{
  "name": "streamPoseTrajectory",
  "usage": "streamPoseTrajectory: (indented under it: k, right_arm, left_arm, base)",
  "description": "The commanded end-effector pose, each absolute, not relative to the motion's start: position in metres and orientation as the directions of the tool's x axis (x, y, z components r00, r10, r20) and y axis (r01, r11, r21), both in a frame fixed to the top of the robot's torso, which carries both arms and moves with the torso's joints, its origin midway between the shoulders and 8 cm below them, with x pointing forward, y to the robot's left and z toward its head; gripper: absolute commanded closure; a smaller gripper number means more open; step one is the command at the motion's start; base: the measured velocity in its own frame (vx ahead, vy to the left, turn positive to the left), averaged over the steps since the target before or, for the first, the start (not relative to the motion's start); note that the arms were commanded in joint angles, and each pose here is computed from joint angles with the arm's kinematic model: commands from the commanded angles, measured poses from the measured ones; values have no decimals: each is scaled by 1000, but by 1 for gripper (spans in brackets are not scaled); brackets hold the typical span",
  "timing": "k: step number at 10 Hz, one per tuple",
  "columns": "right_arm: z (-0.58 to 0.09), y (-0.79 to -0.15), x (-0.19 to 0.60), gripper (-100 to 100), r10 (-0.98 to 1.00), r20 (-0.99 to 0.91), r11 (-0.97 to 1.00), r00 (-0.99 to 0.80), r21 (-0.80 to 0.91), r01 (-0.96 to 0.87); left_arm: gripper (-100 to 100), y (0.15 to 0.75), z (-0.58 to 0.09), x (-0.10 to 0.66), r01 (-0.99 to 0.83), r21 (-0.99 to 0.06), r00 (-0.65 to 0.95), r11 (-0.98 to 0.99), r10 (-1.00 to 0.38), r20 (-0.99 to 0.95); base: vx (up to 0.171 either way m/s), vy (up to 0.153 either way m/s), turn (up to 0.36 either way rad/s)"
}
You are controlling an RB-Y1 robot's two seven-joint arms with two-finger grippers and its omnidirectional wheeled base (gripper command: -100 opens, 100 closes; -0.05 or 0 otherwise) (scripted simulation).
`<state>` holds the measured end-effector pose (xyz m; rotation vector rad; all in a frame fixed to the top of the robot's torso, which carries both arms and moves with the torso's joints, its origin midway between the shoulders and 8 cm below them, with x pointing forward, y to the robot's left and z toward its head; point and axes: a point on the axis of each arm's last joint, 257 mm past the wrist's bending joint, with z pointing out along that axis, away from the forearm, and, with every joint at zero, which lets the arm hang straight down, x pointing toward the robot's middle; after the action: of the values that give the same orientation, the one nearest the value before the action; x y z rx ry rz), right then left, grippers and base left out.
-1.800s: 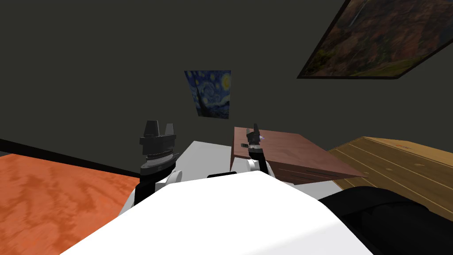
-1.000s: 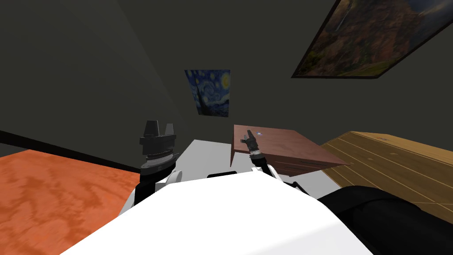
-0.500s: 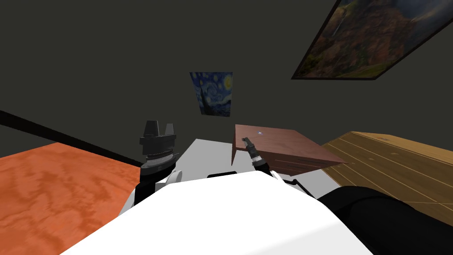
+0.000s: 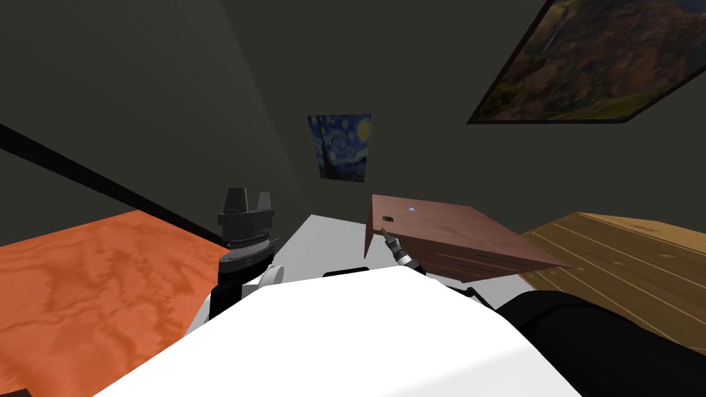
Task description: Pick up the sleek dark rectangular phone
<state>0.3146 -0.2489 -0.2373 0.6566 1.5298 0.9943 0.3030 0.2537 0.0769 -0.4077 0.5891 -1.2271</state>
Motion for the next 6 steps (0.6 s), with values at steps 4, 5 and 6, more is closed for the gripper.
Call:
streamPoseTrajectory:
  k: [4, 5, 6]
  right_arm:
    - [-316, -276, 255, -100, 734, -597, 637, -323, 771, 23]
    - [-337, -284, 233, -100, 683, -628, 691, -374, 721, 50]
    - [-343, -287, 229, -100, 683, -625, 693, -379, 718, 64]
  left_arm:
    - [0, 254, 77, 303, 753, -588, 219, 296, -955, -199]
    - [0, 254, 77, 303, 753, -588, 219, 296, -955, -199]
    - [0, 254, 77, 303, 753, -588, 219, 296, -955, -199]
  base:
    - [42, 49, 144]
    - [64, 51, 183]
    - [56, 34, 102]
